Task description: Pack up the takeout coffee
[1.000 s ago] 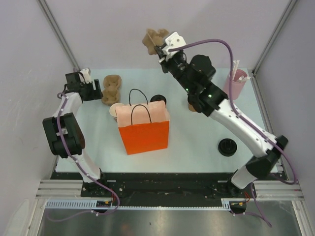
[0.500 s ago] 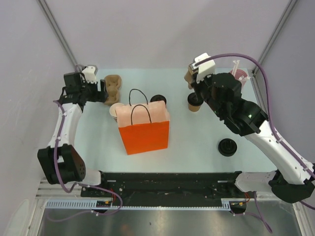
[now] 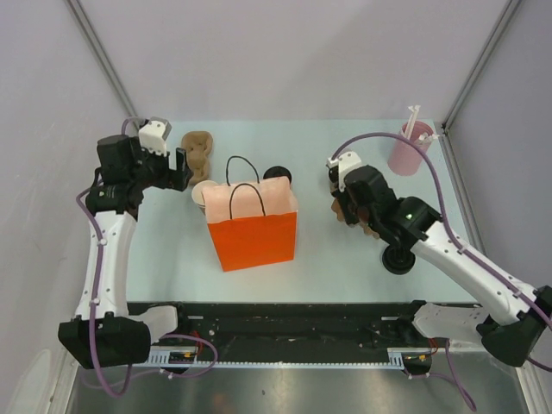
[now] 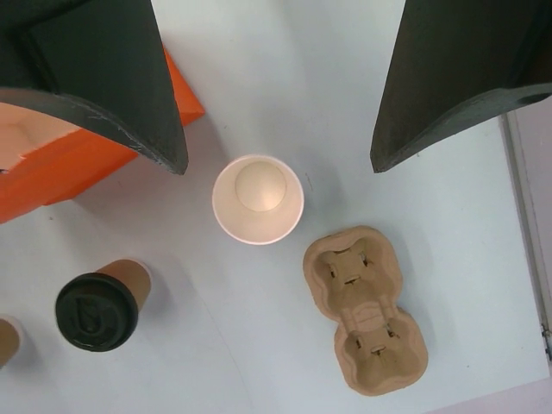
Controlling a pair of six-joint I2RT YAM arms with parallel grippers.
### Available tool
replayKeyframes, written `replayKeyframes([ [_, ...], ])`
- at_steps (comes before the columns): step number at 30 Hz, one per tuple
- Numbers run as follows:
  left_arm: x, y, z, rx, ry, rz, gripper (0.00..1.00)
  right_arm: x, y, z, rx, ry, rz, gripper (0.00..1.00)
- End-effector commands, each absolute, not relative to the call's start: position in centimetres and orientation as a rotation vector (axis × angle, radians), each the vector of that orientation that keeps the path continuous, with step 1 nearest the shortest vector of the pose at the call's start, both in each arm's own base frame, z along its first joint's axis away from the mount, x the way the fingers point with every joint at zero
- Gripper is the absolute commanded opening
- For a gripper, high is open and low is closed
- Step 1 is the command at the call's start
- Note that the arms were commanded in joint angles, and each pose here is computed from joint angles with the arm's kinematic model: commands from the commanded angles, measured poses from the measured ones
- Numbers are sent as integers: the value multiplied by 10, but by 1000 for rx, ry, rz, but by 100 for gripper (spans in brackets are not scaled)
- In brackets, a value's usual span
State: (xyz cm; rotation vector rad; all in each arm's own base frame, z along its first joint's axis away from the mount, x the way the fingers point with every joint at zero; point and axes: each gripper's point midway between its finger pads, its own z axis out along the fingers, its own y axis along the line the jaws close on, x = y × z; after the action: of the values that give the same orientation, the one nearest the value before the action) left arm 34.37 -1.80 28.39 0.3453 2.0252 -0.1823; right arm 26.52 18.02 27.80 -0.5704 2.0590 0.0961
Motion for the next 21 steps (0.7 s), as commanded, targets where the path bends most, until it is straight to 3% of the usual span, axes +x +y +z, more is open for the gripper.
replayKeyframes([
  [1,328,-34,300,437,1967,-244,92,263,195,231,-538,2153,207,0],
  [14,319,-39,313,444,1927,-259,92,252,235,128,-621,2286,245,0],
  [17,318,-39,314,447,1923,-258,92,249,240,127,-600,2300,287,15],
  [18,318,-40,312,452,1926,-264,92,245,245,129,-607,2301,329,29],
  [20,317,-40,311,448,1931,-266,92,242,250,136,-579,2298,386,38],
  [21,317,-40,310,449,1933,-269,92,240,252,138,-571,2299,411,48],
])
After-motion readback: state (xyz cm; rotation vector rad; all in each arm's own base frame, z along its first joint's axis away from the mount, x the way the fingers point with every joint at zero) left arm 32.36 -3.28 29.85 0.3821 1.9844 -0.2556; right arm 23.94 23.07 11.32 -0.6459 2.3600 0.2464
